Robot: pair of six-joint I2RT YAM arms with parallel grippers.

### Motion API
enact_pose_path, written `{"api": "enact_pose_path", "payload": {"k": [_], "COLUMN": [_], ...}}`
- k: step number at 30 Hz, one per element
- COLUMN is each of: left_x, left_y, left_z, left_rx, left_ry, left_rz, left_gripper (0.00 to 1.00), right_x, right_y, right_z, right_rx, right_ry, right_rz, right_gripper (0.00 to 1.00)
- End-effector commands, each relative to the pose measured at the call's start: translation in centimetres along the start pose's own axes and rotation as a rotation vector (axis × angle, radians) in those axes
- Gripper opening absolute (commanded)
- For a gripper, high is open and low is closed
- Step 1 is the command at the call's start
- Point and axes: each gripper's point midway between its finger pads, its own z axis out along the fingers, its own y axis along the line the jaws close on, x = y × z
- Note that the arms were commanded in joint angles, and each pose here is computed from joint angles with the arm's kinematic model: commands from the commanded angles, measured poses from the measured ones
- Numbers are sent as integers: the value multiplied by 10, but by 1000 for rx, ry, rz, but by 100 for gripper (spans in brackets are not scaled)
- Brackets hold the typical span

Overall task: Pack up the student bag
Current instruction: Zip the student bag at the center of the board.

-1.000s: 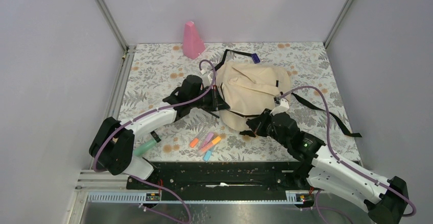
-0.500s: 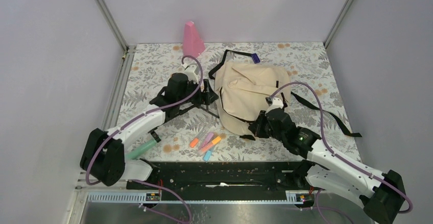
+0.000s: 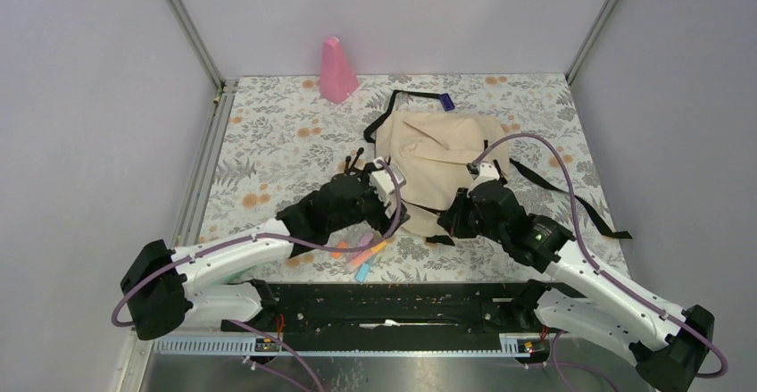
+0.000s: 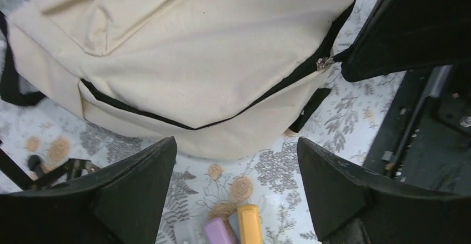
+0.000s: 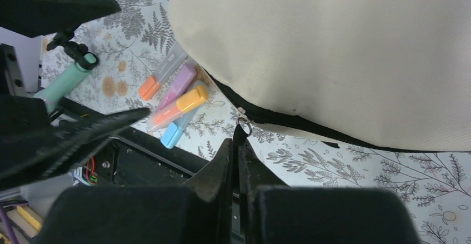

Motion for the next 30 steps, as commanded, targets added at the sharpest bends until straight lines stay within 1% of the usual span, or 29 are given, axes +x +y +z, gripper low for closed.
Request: {"api": "enact_pose_path", "payload": {"k": [1, 4, 6, 11, 16, 18, 19, 21, 23, 24, 25, 26, 27, 30], "left_x": [-27, -33, -32, -27, -29, -26, -25, -21, -16, -12, -9, -3, 1, 11], "left_y": [7, -4, -10, -17, -20, -22, -22, -20, -18, -15, -13, -10, -8, -2], "left_z": [5, 13, 20, 39, 53, 60, 62, 66, 66, 65, 64, 64, 63, 57], "left_rx": [-142, -171, -163, -150, -140, -135, -132, -139, -150, -165, -174, -185, -197, -229], "left_ry": [-90, -111, -106, -81, -93, -76, -64, -43, -37, -29, -22, -9, 0, 23], "left_rz": [244, 357, 414, 465, 493, 499, 502, 503, 501, 501, 500, 496, 491, 469], "left_gripper": [85, 89, 91, 93, 93, 84, 76, 53, 34, 22, 15, 4, 0, 0], "right_x": [-19, -24, -23, -27, -27, -26, -27, -28, -35, -38, -42, -45, -47, -55], "right_y": [25, 36, 45, 47, 47, 45, 44, 40, 28, 22, 18, 11, 5, -20], "right_z": [-20, -25, -29, -36, -39, -39, -40, -42, -42, -44, -45, -47, -48, -52], "right_rx": [-85, -126, -159, -160, -167, -158, -152, -132, -71, -44, -20, 17, 50, 189], "right_ry": [-21, -17, 8, 7, 6, 8, 3, -6, -52, -73, -95, -117, -130, -168], "right_rz": [2, 7, 9, 1, 4, 3, 2, 0, 2, 7, 13, 17, 19, 8], "right_gripper": [0, 0, 0, 0, 0, 0, 0, 0, 0, 0, 0, 0, 0, 0]}}
